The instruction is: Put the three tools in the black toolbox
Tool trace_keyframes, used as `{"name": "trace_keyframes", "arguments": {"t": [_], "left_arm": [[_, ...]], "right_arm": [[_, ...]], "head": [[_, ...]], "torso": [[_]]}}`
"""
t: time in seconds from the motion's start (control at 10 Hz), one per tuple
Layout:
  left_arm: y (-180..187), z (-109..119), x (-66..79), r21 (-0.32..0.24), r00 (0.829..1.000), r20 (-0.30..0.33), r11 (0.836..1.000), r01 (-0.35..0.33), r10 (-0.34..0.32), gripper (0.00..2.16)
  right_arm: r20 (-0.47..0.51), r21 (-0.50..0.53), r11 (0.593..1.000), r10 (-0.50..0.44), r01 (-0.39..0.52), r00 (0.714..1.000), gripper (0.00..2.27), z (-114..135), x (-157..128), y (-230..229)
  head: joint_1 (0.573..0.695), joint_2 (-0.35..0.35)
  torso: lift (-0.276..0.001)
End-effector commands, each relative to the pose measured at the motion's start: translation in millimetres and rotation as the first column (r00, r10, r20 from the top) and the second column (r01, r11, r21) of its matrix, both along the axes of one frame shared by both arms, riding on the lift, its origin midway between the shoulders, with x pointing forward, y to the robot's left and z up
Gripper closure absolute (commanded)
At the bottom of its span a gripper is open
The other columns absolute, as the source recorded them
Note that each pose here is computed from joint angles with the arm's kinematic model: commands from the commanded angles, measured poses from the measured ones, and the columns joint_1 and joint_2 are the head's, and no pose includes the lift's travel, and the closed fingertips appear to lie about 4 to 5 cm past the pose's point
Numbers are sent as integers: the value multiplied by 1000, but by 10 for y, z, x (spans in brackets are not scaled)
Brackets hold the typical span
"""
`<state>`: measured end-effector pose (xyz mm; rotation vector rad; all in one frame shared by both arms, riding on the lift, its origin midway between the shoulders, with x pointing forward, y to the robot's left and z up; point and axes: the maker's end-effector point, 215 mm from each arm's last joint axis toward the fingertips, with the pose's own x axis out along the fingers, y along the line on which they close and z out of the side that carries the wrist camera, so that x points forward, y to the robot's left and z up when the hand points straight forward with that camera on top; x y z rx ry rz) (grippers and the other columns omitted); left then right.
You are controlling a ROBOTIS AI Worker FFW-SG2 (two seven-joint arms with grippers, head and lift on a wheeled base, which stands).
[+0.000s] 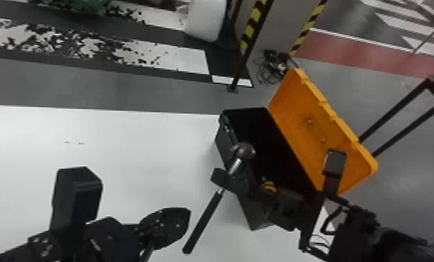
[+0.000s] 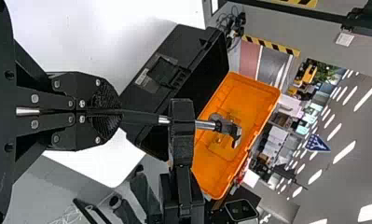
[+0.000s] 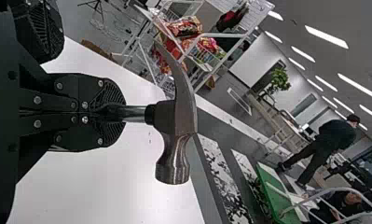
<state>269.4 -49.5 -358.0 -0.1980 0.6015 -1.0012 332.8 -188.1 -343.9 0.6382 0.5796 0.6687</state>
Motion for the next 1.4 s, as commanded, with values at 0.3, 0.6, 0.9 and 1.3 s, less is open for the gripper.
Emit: {"name": "trace_keyframes", "arguments": {"t": [0.3,0.6,0.9,1.3], "left_arm": [[214,-27,-101,8,999,-26,999,-43,44,66],[670,-67,-155,42,992,-36,992,-121,122,66],[1000,-22,-187,7,984,-7,984,-176,176,66],[1357,161,-243,-28,971,44,972,-232,234,66]], "right_arm": [[36,-33,998,-54,55,998,2236,126,85,-318],[98,-112,982,-138,149,986,2236,329,178,-961],[186,-320,924,-155,209,970,2236,508,311,-1511],[347,-557,800,-19,223,938,2236,537,785,-1431]], "head": [[695,-350],[695,-350],[695,-350],[695,-350]], "torso": [[-55],[-55],[-55],[-55]]}}
